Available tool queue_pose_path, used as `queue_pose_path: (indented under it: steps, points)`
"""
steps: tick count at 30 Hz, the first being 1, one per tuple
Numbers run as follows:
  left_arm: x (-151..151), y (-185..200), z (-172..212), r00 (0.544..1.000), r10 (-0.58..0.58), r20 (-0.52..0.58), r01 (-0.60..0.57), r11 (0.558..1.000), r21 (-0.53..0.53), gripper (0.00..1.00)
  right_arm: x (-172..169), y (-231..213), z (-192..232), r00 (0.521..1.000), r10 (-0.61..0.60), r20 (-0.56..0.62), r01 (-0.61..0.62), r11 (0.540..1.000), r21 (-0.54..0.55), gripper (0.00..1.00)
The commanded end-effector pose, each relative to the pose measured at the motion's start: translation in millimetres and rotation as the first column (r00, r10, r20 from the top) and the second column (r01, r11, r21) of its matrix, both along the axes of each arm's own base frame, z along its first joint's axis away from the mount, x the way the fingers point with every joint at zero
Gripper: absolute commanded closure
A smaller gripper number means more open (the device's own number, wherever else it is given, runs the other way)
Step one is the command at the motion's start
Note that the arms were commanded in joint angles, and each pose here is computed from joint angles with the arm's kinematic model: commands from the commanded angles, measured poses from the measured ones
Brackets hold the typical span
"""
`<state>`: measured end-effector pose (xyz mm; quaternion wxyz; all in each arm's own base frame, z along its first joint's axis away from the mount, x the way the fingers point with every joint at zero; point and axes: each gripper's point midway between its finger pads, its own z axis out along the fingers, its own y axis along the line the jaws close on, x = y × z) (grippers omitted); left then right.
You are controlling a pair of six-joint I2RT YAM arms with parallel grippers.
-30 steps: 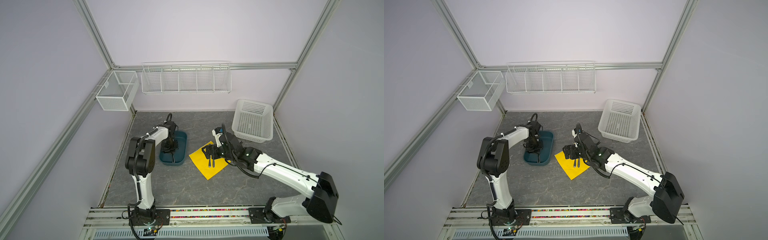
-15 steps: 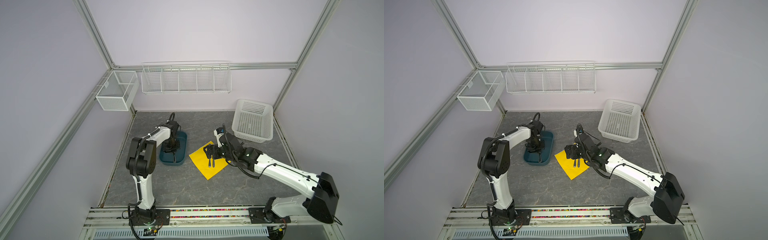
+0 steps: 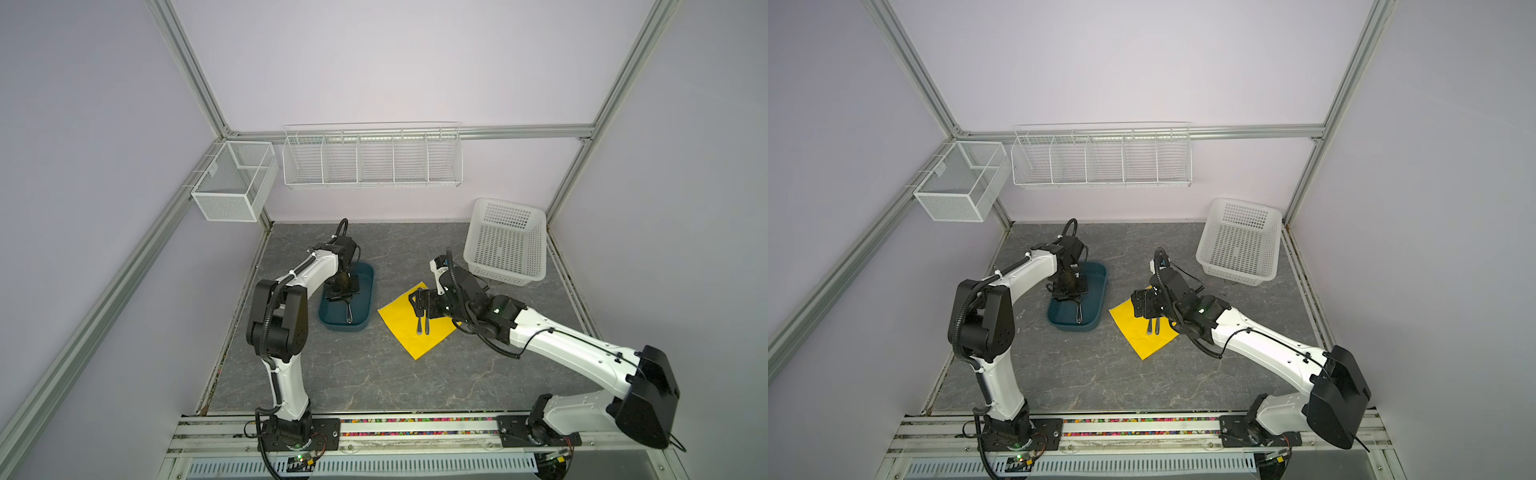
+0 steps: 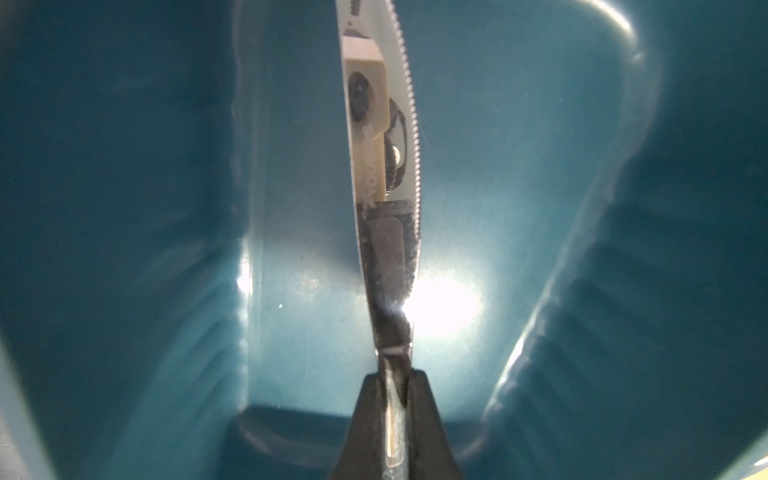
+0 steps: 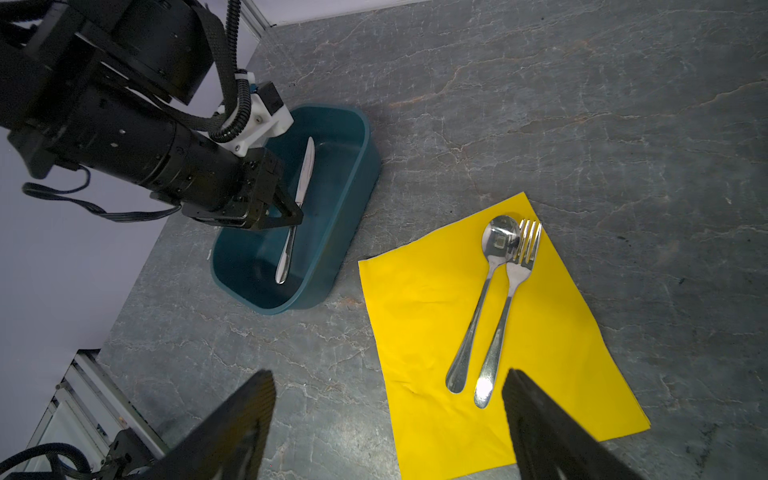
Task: Place the utensils on the paper napkin and roll it up
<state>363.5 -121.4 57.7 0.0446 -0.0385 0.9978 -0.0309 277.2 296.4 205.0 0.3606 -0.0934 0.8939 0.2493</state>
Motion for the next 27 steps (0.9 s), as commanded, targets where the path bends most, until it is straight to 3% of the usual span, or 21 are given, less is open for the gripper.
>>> queue_pose_path:
  steps: [1, 17, 27]
  points:
    - [2.3, -4.6, 26.5, 0.999, -0.011, 0.036, 0.012, 1.0, -0.024, 0.91, -2.6, -4.3, 2.1, 1.0, -0.015, 0.004, 0.015, 1.0, 0.007, 0.11]
    - [1.7, -9.2, 40.0, 0.998, -0.029, 0.047, 0.03, 0.999, -0.031, 0.91, -1.5, -6.8, 5.9, 0.999, -0.028, 0.017, 0.028, 1.0, 0.013, 0.11]
    - [0.8, -33.9, 56.9, 0.995, -0.08, 0.065, 0.086, 0.993, -0.08, 0.91, -5.4, -19.7, 6.2, 0.997, -0.067, 0.024, 0.066, 0.998, 0.021, 0.11]
